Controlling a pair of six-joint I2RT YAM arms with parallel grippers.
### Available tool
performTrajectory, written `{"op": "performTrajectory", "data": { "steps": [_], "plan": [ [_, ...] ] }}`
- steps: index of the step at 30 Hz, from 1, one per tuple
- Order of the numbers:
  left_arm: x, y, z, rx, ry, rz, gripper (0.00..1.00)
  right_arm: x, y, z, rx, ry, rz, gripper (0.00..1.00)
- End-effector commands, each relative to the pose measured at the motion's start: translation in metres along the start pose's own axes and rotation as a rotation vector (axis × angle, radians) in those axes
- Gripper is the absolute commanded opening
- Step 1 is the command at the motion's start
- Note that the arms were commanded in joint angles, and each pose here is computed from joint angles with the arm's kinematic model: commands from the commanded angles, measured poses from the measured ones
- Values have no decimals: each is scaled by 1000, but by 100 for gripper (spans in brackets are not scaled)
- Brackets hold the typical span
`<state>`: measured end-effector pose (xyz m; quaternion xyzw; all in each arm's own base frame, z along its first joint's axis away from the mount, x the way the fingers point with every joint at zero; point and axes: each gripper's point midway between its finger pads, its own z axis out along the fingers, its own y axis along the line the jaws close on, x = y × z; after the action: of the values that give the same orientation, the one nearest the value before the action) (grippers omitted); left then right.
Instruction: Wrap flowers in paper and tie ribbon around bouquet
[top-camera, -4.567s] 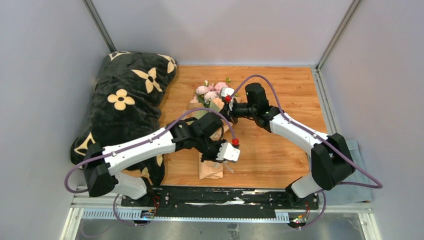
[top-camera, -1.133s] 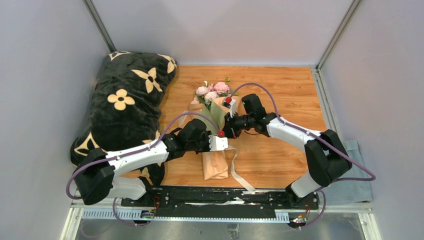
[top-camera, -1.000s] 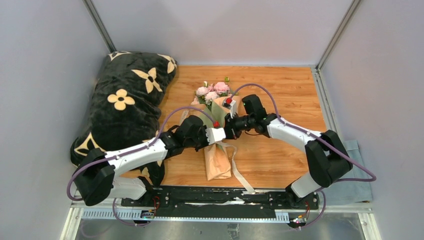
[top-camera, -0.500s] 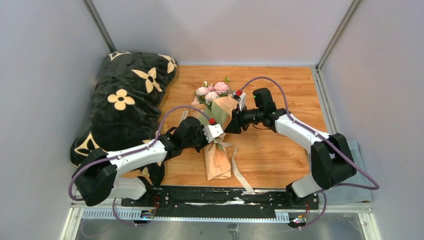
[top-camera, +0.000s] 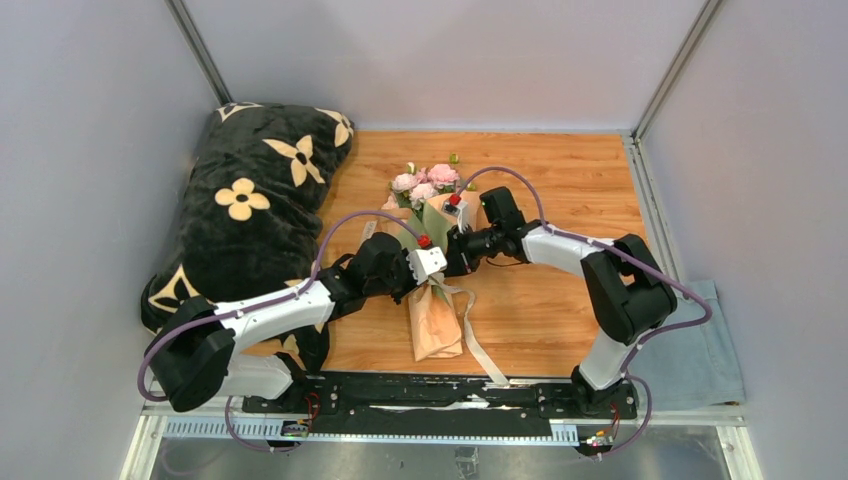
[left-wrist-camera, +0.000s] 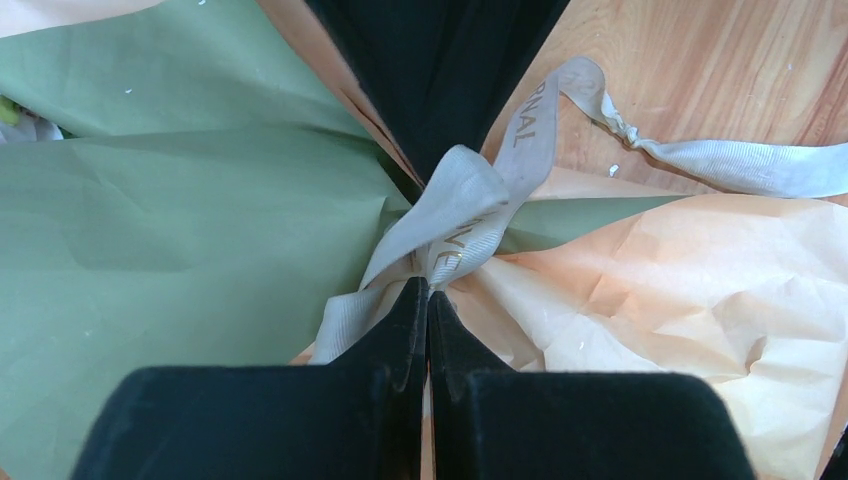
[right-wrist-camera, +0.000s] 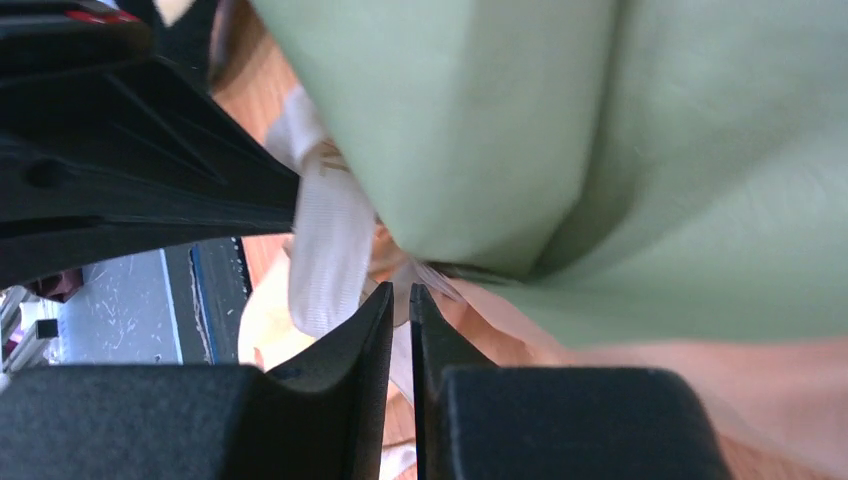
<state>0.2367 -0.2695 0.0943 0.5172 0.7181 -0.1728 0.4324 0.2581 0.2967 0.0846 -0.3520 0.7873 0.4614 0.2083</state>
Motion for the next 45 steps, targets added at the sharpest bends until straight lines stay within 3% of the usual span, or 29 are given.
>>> {"op": "performTrajectory", "data": {
  "steps": [1, 7, 14, 19, 31, 33, 37, 39, 45],
  "plan": [
    [-5, 2, 3, 0, -19, 15, 0, -17, 23, 5, -117, -67, -85, 17],
    [-7, 5, 4, -14, -24, 23, 0, -18, 23, 12, -170, -69, -90, 20],
    [1, 11, 5, -49, 6, 30, 0, -7, 35, 13, -250, -25, -126, 33],
    [2, 8, 7, -37, 3, 20, 0, -5, 45, 18, -275, -20, -172, 37],
    [-3, 6, 7, -27, -17, 2, 0, -8, 33, 31, -190, -51, -202, 43],
    [-5, 7, 7, -31, -24, -4, 0, -9, 32, 30, -182, -55, -206, 39],
    [-5, 9, 6, -42, -23, -14, 0, -6, 34, 29, -193, -34, -190, 17],
    [-4, 10, 5, -44, -19, -16, 2, -1, 36, 26, -196, -15, -201, 11],
    [5, 13, 0, -47, 4, 37, 28, 6, 43, 19, -222, 8, -228, 4]
  ]
}}
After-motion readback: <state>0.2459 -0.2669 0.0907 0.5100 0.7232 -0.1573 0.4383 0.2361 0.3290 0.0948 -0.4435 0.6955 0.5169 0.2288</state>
